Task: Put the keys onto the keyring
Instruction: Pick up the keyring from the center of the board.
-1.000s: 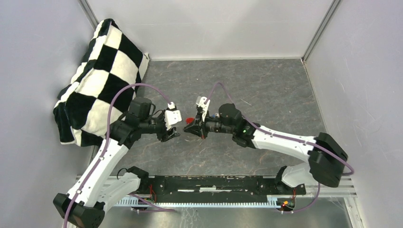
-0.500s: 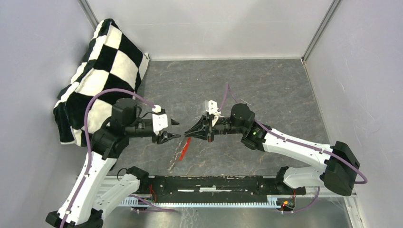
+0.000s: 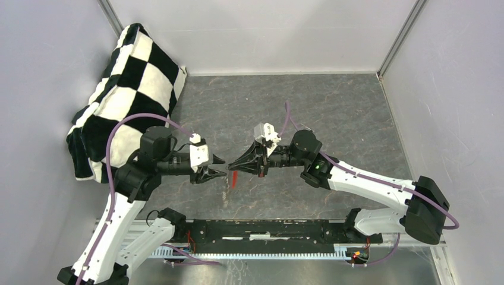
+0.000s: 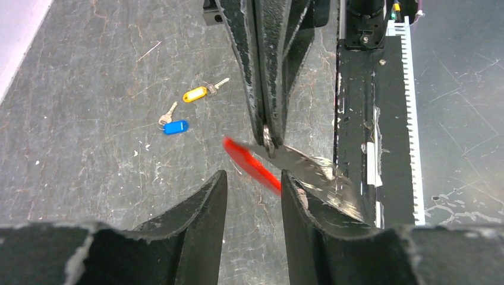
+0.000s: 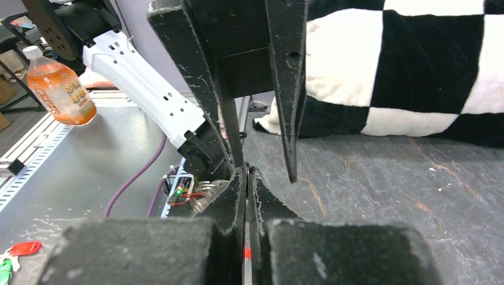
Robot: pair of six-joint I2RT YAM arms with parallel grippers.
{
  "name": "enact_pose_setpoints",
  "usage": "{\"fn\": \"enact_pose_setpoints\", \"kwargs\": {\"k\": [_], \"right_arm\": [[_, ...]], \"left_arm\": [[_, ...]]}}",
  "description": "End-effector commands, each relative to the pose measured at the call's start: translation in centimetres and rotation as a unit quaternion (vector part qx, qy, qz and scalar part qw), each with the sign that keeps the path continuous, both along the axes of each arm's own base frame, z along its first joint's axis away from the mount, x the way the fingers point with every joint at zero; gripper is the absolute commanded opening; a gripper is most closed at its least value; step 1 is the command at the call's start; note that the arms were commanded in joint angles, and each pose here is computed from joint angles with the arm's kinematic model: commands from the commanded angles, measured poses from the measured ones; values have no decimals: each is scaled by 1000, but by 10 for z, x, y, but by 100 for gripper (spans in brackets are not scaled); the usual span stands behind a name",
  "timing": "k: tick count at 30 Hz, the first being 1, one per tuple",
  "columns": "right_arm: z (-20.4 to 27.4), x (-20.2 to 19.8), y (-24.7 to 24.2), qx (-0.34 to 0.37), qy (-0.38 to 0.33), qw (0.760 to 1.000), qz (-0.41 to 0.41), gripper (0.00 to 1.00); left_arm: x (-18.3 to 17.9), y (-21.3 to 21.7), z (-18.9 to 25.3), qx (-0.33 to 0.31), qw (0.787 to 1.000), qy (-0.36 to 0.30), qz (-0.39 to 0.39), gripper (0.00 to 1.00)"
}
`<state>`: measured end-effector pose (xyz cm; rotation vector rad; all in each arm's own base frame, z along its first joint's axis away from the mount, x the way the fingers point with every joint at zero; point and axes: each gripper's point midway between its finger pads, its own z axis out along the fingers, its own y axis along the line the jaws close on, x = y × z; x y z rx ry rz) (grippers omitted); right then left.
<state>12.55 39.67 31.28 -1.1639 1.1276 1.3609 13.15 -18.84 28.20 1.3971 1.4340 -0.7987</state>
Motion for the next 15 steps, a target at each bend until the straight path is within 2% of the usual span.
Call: {"fn": "enact_pose_setpoints", "kwargs": {"k": [1,10,15], "right_arm": [[22,-6,3,34,-19,999,15,0],[19,-9,7,30,-19,999,27,0],[20,-8,10,31,-19,999,27,0]], "left_arm": [[1,-8,7,-26,999,18,-9,45],[-6,-9,10,-37,999,30,-16,35],[-9,-12,7,-39,998,50,-23,34]]}}
